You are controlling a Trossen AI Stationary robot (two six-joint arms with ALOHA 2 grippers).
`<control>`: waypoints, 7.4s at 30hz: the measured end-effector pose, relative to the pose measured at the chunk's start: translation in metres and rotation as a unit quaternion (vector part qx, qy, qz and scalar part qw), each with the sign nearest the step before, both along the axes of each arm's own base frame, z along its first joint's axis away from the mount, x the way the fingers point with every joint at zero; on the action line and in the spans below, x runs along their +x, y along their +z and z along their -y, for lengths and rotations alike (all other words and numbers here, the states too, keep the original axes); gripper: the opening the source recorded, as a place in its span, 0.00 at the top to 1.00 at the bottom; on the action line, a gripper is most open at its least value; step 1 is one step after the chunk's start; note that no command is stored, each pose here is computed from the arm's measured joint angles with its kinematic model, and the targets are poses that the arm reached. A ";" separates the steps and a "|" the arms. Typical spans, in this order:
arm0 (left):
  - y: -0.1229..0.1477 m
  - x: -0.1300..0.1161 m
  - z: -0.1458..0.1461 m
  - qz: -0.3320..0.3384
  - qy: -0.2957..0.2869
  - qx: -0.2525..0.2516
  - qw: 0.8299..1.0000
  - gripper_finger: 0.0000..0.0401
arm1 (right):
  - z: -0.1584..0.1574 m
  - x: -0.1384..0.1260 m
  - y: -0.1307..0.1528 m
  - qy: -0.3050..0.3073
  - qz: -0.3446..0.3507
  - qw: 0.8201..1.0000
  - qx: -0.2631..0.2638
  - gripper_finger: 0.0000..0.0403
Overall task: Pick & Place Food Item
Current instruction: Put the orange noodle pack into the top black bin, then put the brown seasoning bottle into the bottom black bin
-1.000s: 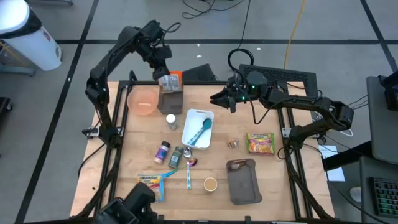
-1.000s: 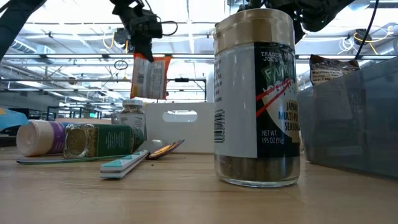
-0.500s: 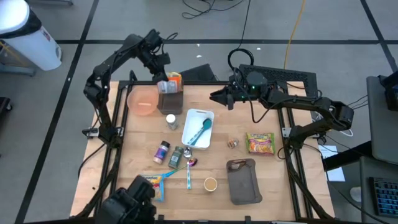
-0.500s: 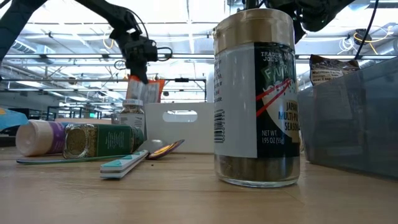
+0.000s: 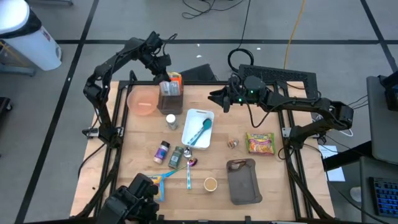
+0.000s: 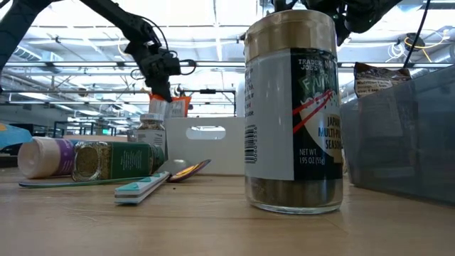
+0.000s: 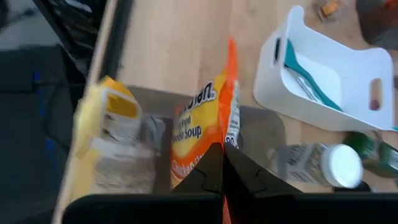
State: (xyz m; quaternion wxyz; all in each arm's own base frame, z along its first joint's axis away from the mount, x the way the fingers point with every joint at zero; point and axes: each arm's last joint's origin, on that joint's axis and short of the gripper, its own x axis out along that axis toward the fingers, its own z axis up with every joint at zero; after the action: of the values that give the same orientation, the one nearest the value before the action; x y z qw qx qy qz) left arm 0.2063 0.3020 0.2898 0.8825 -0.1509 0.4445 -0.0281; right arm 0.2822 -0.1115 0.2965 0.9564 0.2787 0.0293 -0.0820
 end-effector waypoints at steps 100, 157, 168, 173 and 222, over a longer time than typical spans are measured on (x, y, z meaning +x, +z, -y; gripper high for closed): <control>0.076 -0.005 0.032 0.084 0.166 0.146 0.972 0.60 | 0.037 -0.019 -0.006 -0.018 -0.028 0.999 0.004 0.59; -0.024 -0.112 0.260 0.247 0.246 -0.105 0.931 0.60 | -0.014 0.037 -0.027 -0.132 0.037 0.989 0.054 0.60; -0.037 -0.081 0.285 0.177 0.232 -0.049 0.955 0.60 | -0.011 0.036 -0.027 -0.132 0.029 0.991 0.025 0.60; -0.046 -0.073 0.298 0.133 0.216 -0.042 0.966 0.60 | -0.009 0.035 -0.027 -0.132 0.020 0.991 -0.004 0.60; -0.033 -0.026 0.308 0.245 0.242 -0.147 0.927 0.60 | -0.076 0.012 0.061 0.231 0.148 0.960 -0.044 0.60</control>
State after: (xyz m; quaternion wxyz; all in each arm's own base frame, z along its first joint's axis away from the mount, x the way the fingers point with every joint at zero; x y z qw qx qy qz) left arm 0.1800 -0.0061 0.2572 0.9119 -0.3702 0.1551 0.0857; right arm 0.2944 -0.0355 0.3578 0.9541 0.2314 -0.0529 0.1827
